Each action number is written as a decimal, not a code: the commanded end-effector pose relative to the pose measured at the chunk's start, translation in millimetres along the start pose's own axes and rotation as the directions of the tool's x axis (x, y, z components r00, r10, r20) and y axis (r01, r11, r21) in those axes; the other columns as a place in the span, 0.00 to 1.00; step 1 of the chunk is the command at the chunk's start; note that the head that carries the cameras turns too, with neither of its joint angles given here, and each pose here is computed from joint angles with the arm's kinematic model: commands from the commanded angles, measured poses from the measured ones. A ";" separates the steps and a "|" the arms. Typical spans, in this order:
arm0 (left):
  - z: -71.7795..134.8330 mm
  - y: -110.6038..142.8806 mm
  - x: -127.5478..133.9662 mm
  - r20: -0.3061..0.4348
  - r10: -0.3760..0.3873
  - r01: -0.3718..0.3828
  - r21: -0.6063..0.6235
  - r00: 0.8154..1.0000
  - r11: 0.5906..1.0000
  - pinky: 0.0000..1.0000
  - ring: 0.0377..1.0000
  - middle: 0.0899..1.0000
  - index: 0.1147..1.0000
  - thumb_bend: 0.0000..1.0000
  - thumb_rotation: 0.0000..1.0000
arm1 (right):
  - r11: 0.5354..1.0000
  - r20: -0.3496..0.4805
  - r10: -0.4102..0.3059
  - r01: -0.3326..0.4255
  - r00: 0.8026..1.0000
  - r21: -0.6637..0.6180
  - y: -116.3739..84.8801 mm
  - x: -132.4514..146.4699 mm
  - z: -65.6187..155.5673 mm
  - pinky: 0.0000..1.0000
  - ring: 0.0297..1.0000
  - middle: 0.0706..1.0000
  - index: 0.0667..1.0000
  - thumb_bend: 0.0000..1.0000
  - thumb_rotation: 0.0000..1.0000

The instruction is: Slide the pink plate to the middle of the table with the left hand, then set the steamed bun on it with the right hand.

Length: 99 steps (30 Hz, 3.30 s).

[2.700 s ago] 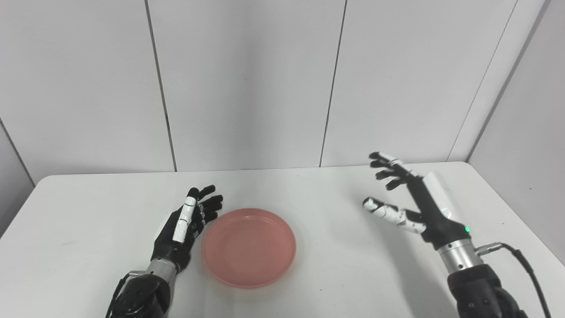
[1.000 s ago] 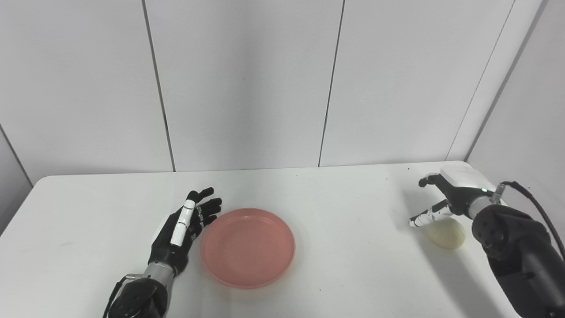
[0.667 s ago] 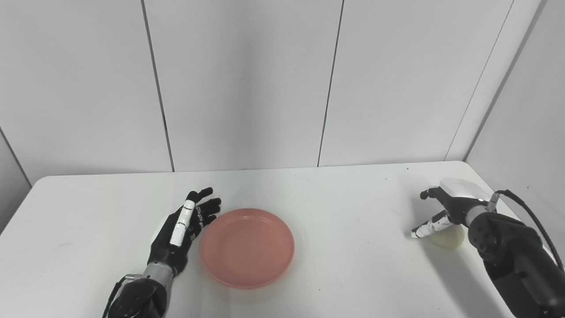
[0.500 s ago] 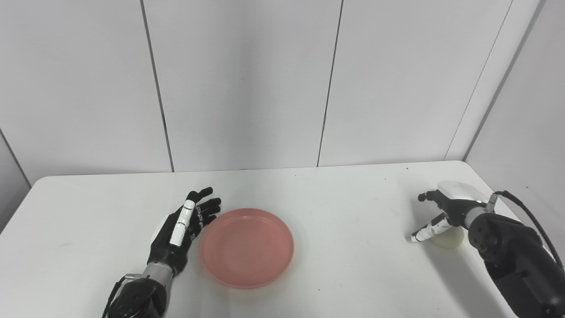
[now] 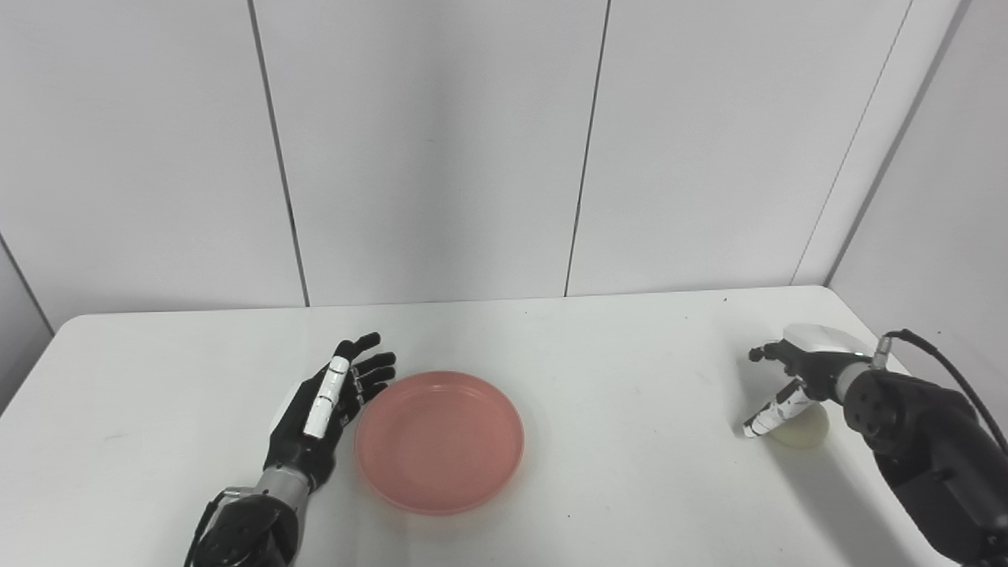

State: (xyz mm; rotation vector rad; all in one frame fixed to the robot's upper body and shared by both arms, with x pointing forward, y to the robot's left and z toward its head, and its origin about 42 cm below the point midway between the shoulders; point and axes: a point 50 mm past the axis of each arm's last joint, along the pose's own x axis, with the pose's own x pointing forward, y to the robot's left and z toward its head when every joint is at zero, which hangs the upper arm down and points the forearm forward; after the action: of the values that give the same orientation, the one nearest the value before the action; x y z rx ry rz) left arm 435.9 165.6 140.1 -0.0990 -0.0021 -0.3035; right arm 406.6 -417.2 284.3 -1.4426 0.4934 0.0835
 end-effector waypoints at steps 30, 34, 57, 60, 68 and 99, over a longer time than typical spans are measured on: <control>2.5 -0.2 4.9 0.002 -0.042 0.042 0.037 0.999 0.998 0.81 0.80 0.77 0.78 0.68 0.91 | 0.990 -0.064 -0.052 0.044 0.997 -0.131 -30.8 -16.1 -12.1 1.00 0.98 0.95 0.84 1.00 0.47; 1.1 0.8 5.5 0.005 -0.056 0.055 0.063 0.998 0.996 0.82 0.80 0.77 0.79 0.68 0.92 | 0.993 -0.054 -0.053 0.047 0.997 -0.106 -27.8 -16.9 -12.5 1.00 0.97 0.94 0.83 1.00 0.50; 1.4 1.3 5.0 -0.008 -0.081 0.082 0.075 0.997 0.994 0.80 0.80 0.77 0.80 0.69 0.91 | 1.000 -0.055 -0.001 0.000 0.999 -0.022 -8.7 -13.3 -13.6 0.90 0.93 0.91 0.80 1.00 0.44; 1.1 1.8 4.9 -0.008 -0.088 0.088 0.072 0.996 0.994 0.80 0.80 0.77 0.80 0.70 0.90 | 1.000 -0.055 0.002 -0.002 0.998 -0.001 -6.5 -11.9 -14.5 0.88 0.91 0.91 0.81 1.00 0.42; 1.1 1.8 5.1 -0.014 -0.087 0.088 0.071 0.996 0.994 0.79 0.80 0.77 0.80 0.69 0.91 | 1.000 -0.066 -0.010 0.010 0.998 -0.001 -6.4 -11.4 -15.2 0.95 0.94 0.92 0.81 1.00 0.41; -0.9 1.6 5.8 -0.022 -0.094 0.096 0.076 0.995 0.992 0.78 0.79 0.76 0.80 0.70 0.91 | 1.000 -0.089 0.021 -0.020 0.996 0.010 -16.5 -12.0 -22.9 0.59 0.80 0.92 0.83 1.00 0.27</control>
State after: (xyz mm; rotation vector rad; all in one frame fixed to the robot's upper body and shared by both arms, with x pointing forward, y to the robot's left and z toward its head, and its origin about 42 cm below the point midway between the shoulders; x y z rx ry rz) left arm 437.9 166.6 137.5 -0.0324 -0.0101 -0.3829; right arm 390.9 -433.8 277.2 -1.4240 0.6250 0.1035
